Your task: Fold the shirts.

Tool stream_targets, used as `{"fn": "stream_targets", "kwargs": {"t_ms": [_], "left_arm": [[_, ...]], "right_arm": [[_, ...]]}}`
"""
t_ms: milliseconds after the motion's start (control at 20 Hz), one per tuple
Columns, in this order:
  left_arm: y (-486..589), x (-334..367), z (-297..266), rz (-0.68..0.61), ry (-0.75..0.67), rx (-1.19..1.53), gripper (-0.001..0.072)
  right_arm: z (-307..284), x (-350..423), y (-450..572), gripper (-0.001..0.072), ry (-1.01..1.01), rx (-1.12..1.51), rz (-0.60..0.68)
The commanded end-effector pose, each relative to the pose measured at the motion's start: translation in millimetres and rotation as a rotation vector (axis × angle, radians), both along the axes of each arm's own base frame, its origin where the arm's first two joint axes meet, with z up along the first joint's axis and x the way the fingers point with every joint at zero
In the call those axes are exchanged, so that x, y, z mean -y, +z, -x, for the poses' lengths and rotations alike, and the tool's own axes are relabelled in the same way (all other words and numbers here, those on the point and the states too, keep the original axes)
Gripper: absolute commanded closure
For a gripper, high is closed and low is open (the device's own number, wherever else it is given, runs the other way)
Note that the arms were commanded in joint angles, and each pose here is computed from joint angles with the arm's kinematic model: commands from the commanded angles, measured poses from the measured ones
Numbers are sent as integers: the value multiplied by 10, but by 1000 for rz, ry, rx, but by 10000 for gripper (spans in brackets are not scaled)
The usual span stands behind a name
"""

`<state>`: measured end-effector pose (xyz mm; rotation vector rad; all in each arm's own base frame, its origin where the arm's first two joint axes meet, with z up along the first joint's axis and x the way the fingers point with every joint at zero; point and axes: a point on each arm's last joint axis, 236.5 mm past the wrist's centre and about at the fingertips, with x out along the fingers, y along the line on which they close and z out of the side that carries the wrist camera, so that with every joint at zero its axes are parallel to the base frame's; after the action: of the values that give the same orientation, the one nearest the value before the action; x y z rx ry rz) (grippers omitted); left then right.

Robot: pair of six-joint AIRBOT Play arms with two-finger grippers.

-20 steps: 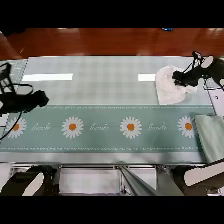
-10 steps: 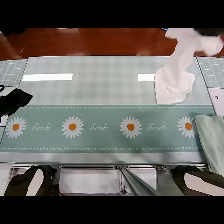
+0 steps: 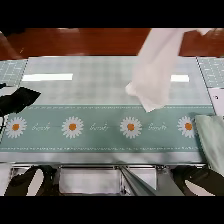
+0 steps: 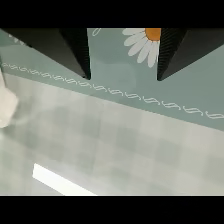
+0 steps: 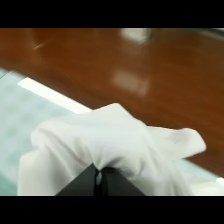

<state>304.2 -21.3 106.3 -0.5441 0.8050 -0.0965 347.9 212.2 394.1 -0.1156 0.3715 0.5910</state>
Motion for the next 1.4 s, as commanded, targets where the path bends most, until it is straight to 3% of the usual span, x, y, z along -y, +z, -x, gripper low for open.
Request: {"fn": "stream_targets", "kwargs": {"t_ms": [0,200,400,450,500,550,700,850,950,1150,1350], "left_arm": [[20,85,-3,-16,-56,24,200],[0,148,23,-8,-77,10,199],[-3,147,23,-8,-76,9,200],[-3,148,23,-8,-76,9,200],[-1,148,23,-8,-76,9,200],[-1,148,23,-8,-77,9,200],[-49,187,57,-6,-98,-16,199],[-435,350,291,-38,-251,-196,200],[-723,345,449,-29,-286,-346,200],[-1312,134,550,69,-207,-537,200],[-1498,-28,261,328,-73,-525,200]], "right_arm": [[324,-913,-687,685,191,-171,63],[345,-1888,-2074,685,266,-423,121],[275,-2680,-3073,684,286,-645,-23],[280,-2788,-3240,625,283,-713,-69],[277,-2837,-3332,380,279,-766,-107],[206,-2795,-3345,302,280,-774,-116],[-389,-1905,-3046,303,153,-763,-68],[-810,-39,-2697,304,-168,-740,81],[-658,1229,-2700,304,-443,-770,118],[184,2292,-3345,304,-699,-853,-61],[755,2232,-3938,304,-694,-958,-299]]}}
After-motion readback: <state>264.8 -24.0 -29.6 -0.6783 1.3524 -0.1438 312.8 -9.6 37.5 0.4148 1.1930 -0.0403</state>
